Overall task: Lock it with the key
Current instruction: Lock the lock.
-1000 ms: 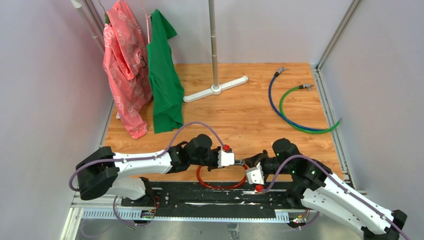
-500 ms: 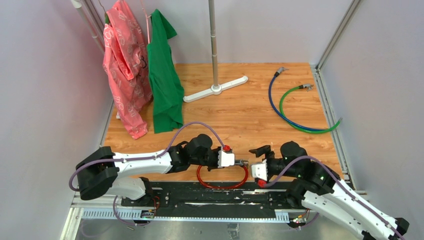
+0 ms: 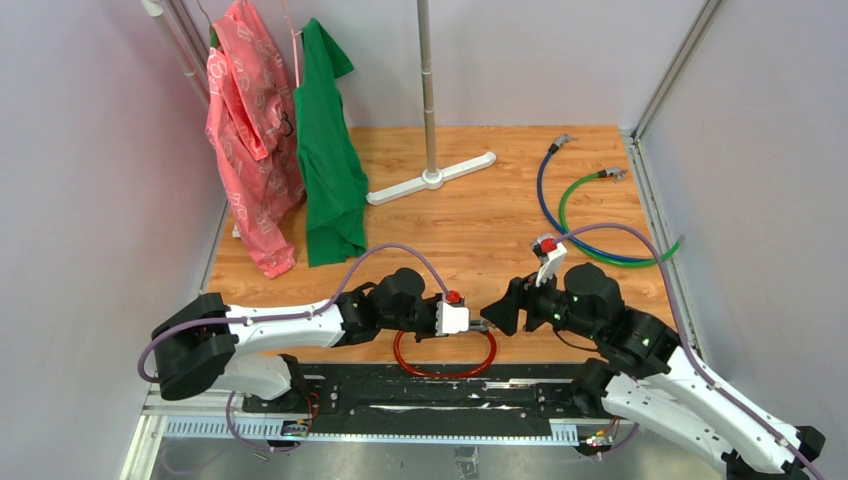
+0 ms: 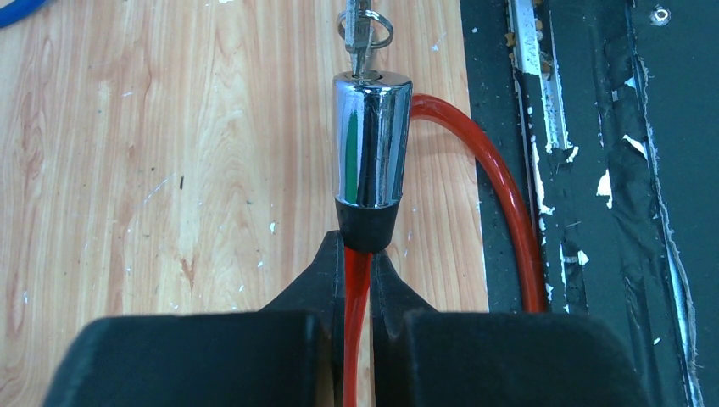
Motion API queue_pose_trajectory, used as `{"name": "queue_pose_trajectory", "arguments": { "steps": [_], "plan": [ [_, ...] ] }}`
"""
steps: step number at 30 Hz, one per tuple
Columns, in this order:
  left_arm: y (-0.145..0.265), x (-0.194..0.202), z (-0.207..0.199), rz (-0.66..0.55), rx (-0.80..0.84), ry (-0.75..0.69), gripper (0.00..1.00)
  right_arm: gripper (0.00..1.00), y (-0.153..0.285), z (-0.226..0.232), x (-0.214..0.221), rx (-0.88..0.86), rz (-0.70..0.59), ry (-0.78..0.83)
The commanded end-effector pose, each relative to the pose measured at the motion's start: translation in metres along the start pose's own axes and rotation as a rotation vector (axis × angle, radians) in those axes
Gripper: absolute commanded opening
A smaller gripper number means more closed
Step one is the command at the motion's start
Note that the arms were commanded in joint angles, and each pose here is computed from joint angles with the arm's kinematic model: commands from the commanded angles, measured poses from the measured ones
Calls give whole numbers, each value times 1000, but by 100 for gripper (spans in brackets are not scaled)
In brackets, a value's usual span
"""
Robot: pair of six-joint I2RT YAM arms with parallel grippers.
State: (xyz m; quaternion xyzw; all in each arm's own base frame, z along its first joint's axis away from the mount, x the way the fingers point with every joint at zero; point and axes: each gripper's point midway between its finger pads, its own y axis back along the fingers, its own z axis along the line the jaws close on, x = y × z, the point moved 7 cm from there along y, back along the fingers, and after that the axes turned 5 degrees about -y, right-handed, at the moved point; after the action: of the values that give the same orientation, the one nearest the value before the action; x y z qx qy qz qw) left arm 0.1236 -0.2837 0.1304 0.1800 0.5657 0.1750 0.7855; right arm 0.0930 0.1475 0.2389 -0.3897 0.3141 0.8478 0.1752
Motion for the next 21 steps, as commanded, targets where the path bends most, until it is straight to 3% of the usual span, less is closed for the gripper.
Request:
{"name": "queue_pose_trajectory", "arguments": {
  "steps": [1, 4, 8, 13, 21],
  "plan": [
    [4, 24, -35, 93, 165, 50, 0, 71, -1, -2, 11, 22, 20, -183],
    [5, 22, -34, 93, 160, 53, 0, 61, -9, -13, 27, 111, 108, -344],
    [5, 23, -35, 96, 163, 55, 0, 60, -7, -20, 33, 252, 202, -482],
    [5, 23, -35, 95, 166, 50, 0, 53, 0, -12, 21, 251, 167, -539],
    [5, 24, -36, 92, 173, 48, 0, 42, -3, -6, 27, 247, 265, -588]
  ]
}}
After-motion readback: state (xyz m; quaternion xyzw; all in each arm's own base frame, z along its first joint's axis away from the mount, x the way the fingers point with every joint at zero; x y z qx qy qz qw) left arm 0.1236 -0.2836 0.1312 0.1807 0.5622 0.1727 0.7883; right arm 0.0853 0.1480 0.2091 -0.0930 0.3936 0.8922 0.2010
